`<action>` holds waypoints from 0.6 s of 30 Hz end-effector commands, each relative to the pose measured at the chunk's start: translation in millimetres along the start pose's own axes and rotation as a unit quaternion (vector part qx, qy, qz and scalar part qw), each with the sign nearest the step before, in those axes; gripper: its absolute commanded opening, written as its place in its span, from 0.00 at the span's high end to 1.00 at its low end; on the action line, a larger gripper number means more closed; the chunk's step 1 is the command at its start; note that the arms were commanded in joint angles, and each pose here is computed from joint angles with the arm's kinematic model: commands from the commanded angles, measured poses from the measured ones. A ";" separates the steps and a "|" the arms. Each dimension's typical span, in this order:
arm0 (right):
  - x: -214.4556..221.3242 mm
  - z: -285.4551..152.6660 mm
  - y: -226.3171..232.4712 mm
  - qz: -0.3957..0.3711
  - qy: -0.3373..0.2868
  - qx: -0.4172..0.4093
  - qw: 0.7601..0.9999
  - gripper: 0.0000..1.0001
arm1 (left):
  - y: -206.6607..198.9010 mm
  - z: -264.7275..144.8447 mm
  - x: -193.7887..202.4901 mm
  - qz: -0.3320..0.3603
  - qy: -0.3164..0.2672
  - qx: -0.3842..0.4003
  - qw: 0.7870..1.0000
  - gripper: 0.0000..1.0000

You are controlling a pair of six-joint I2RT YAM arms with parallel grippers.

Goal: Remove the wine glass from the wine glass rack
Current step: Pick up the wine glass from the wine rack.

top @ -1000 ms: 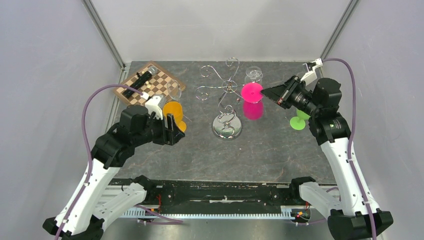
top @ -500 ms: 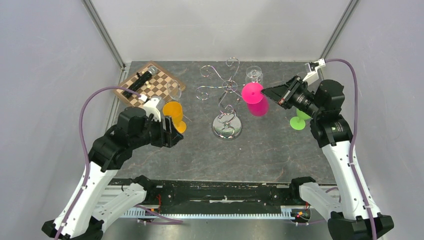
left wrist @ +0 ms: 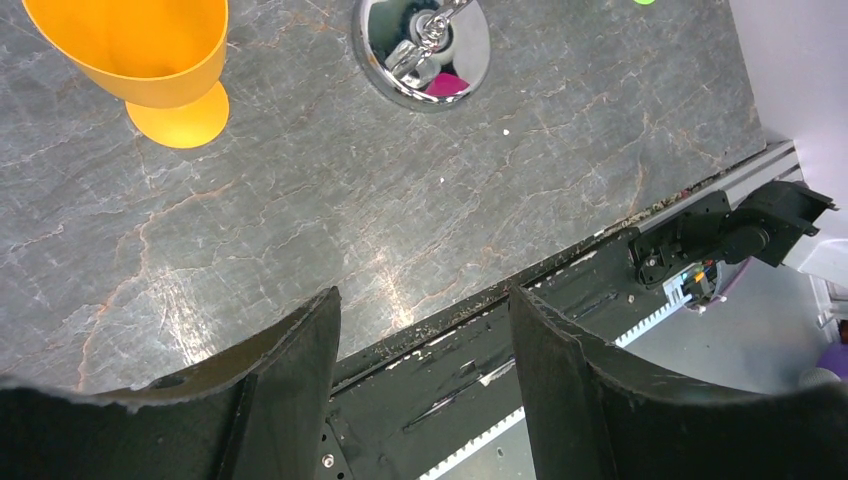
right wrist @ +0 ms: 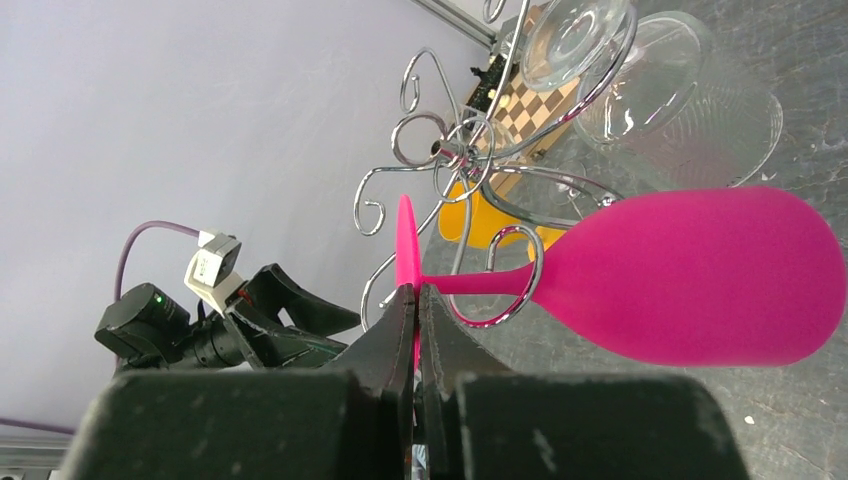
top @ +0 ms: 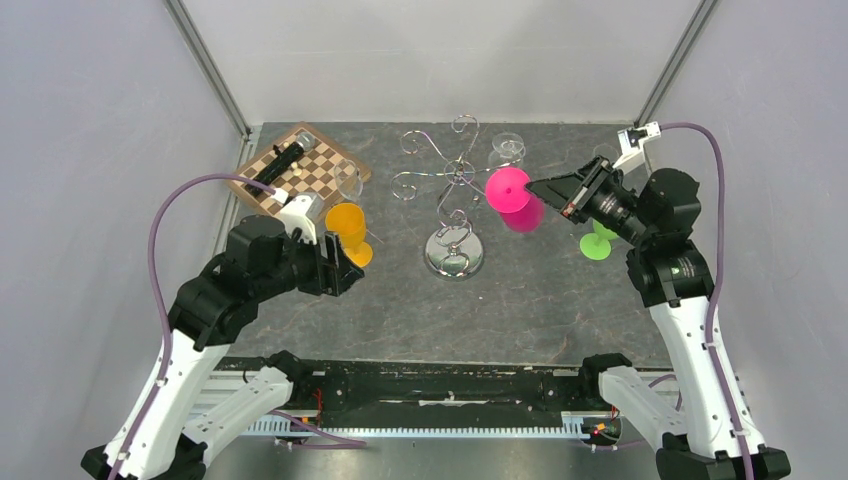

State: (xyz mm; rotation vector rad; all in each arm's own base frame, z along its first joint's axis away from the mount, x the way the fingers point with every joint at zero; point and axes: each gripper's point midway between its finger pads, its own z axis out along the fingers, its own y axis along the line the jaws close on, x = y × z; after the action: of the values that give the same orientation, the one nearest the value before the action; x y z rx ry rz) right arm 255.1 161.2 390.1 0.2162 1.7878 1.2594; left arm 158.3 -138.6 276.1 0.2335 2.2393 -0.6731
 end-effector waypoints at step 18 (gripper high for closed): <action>9.0 -2.5 -1.5 0.026 -0.001 -0.017 1.000 1.00 | -6.8 -10.2 -8.4 -0.003 -0.023 0.013 1.000 0.31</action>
State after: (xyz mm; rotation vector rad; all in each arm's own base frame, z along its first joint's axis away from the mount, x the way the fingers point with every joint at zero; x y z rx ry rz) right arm 245.6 162.2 374.2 0.2481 1.8170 1.2903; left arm 155.9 -137.5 279.4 0.2337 2.2236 -0.6791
